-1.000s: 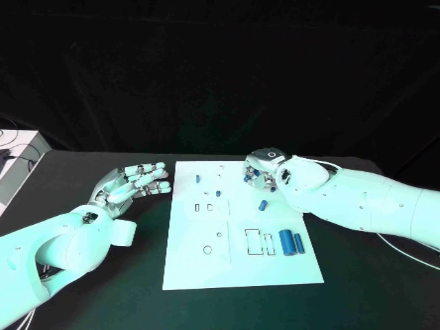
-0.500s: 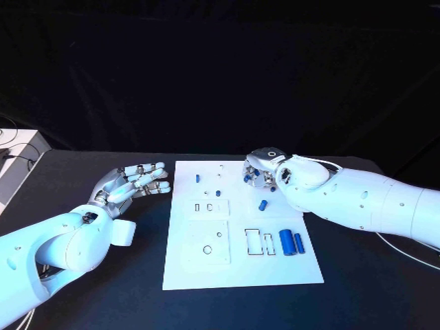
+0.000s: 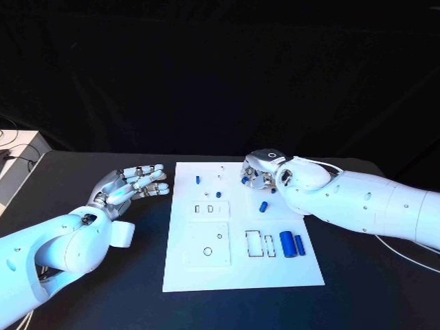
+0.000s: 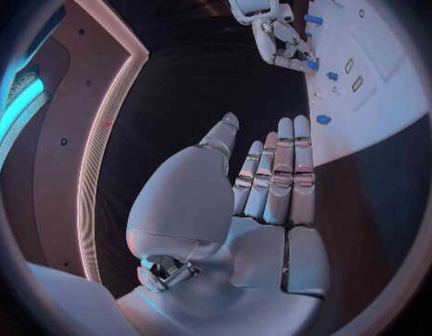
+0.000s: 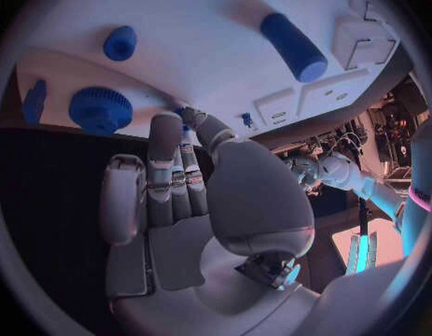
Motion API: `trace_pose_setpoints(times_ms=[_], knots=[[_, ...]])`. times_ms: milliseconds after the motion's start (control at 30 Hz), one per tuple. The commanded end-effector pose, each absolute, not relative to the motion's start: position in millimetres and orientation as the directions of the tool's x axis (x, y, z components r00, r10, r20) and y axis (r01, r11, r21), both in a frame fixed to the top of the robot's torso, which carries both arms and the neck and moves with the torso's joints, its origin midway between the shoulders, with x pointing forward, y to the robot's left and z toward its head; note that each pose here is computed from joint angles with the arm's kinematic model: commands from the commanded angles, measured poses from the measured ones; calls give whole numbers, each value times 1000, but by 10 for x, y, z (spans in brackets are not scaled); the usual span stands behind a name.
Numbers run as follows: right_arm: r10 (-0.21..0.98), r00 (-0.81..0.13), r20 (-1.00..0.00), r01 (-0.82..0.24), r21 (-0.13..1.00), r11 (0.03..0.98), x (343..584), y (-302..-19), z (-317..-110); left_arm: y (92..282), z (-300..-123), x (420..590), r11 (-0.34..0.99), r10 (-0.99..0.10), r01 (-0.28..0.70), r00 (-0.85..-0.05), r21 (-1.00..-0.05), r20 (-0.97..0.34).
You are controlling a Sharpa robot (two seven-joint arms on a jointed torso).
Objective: Assemble the parts on the task board
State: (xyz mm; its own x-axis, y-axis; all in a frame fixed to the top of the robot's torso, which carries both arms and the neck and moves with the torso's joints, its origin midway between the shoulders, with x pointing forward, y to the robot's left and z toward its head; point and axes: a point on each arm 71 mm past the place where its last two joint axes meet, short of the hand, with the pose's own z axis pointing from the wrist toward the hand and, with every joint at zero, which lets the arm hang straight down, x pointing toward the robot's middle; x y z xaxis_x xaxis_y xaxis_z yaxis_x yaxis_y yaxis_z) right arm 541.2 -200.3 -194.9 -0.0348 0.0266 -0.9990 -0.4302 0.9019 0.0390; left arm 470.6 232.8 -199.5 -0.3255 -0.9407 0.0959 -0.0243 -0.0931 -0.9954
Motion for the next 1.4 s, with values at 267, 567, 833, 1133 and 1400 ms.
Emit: trace_pose_setpoints(times_ms=[267, 567, 833, 1133, 1400], knots=[[80, 28, -996, -410, 62, 910, 5456, -1862, -1774, 2324, -1990, 4706, -95, -936, -19, -339, -995, 95], [76, 116, -990, -399, 24, 917, 5541, -1690, -1718, 2304, -1989, 4705, -97, -934, -19, -343, -995, 98], [82, 177, -981, -401, 4, 916, 5608, -1518, -1703, 2277, -1987, 4704, -100, -932, -20, -349, -995, 101], [77, 203, -976, -402, -11, 916, 5621, -1465, -1692, 2279, -1986, 4706, -100, -932, -20, -349, -995, 101], [68, 197, -978, -403, -17, 915, 5634, -1434, -1702, 2270, -1989, 4713, -101, -931, -20, -349, -995, 102]])
